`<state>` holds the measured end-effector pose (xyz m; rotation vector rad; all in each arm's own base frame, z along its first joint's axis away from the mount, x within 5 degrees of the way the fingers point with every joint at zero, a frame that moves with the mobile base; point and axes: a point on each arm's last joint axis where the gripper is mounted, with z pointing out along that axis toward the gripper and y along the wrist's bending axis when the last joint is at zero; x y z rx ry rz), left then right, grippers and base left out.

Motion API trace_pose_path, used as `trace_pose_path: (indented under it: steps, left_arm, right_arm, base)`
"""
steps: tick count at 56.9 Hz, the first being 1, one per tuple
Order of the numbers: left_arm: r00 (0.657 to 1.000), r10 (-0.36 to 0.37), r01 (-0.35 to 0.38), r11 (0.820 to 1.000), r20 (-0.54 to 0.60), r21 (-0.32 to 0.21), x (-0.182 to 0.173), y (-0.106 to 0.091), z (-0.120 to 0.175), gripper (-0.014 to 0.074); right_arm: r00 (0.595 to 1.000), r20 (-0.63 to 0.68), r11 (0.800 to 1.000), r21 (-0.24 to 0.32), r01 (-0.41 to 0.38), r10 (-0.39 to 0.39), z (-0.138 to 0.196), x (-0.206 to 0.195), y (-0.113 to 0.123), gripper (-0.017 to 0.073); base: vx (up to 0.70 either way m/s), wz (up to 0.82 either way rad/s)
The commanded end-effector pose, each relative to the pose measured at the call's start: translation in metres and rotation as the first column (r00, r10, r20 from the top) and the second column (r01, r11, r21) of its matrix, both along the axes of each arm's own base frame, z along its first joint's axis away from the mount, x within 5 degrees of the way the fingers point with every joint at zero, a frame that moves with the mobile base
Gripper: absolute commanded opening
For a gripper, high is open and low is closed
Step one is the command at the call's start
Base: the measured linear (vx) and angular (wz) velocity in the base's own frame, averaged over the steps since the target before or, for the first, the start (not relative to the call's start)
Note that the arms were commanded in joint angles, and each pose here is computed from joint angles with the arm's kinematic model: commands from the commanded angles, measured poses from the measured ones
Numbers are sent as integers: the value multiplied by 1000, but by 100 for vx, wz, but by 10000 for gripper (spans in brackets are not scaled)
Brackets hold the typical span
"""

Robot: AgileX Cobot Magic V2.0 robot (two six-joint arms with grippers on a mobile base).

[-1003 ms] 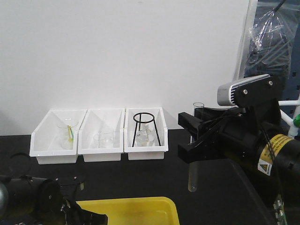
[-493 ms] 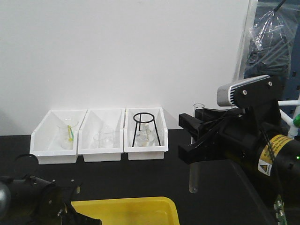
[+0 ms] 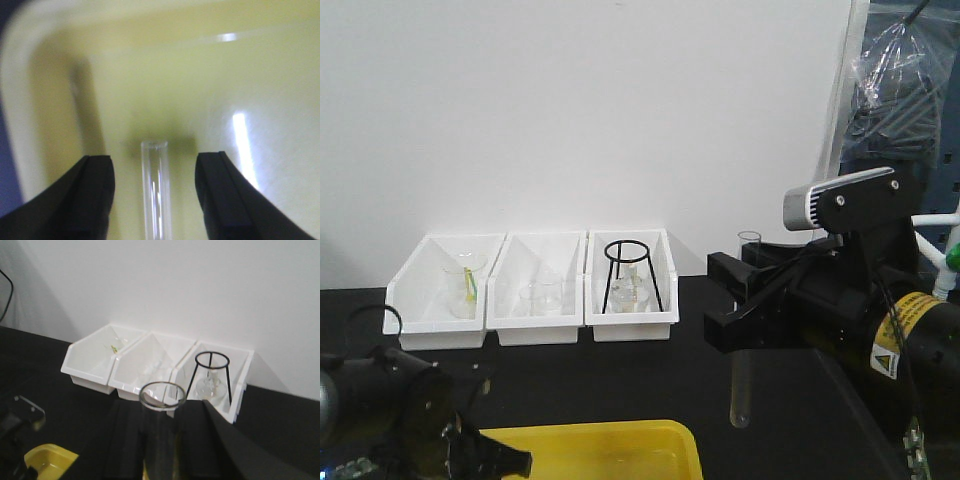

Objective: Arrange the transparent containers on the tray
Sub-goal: 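Lower the left gripper's tube into the yellow tray and release it, then lower the right gripper's tube into the yellow tray and release it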

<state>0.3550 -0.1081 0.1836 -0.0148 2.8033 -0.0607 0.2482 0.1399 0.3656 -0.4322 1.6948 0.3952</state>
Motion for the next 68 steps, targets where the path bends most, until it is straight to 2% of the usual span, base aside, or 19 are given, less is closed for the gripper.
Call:
trace_pose_path:
  steps: [1, 8, 12, 18, 26, 32, 36, 40, 49, 62, 68]
  left_arm:
    - [980, -7, 11, 1000, 197, -20, 6, 2, 65, 487]
    - [935, -2, 24, 998, 354, -58, 4, 3, 123, 485]
    - [894, -1, 41, 996, 448, -80, -1, 5, 155, 485]
    - [807, 6, 75, 991, 590, -112, -15, 9, 202, 474]
    - [689, 13, 119, 984, 724, -131, -38, 15, 243, 411]
    - [641, 16, 135, 982, 767, -133, -50, 18, 258, 320]
    - [625, 20, 139, 981, 780, -136, -55, 20, 264, 243]
    - [623, 21, 139, 981, 782, -137, -56, 20, 265, 162]
    - [641, 24, 134, 981, 767, -142, -57, 20, 263, -7]
    - [643, 23, 133, 981, 765, -141, -57, 20, 263, -8]
    - [643, 23, 133, 981, 765, -141, -57, 20, 263, -8]
  right_arm:
    - [1000, -3, 998, 61, 18, -18, 12, -1, -2, -11]
    - [994, -101, 996, 74, 57, -49, -3, 8, 1, -11]
    - [988, -144, 993, 91, 69, -55, -11, 14, 4, -11]
    - [977, -203, 989, 122, 89, -63, -21, 20, 9, -11]
    - [960, -270, 984, 139, 112, -71, -36, 29, 14, -11]
    - [951, -307, 988, 127, 91, -49, -49, 31, 27, -11]
    - [944, -329, 993, 108, 53, -14, -60, 31, 41, -11]
    - [936, -353, 996, 89, 24, 9, -70, 30, 54, -11]
    - [918, -396, 998, 65, 11, 16, -86, 37, 70, -11]
    - [891, -454, 997, 54, 52, -22, -97, 44, 73, -11]
    - [871, -491, 994, 77, 80, -33, -102, 46, 74, -11]
  base:
    - [0, 0]
    - [0, 0]
    - [0, 0]
    - [0, 0]
    - [0, 0]
    - [0, 0]
    - [0, 0]
    - [0, 0]
    - [0, 0]
    - [0, 0]
    - [0, 0]
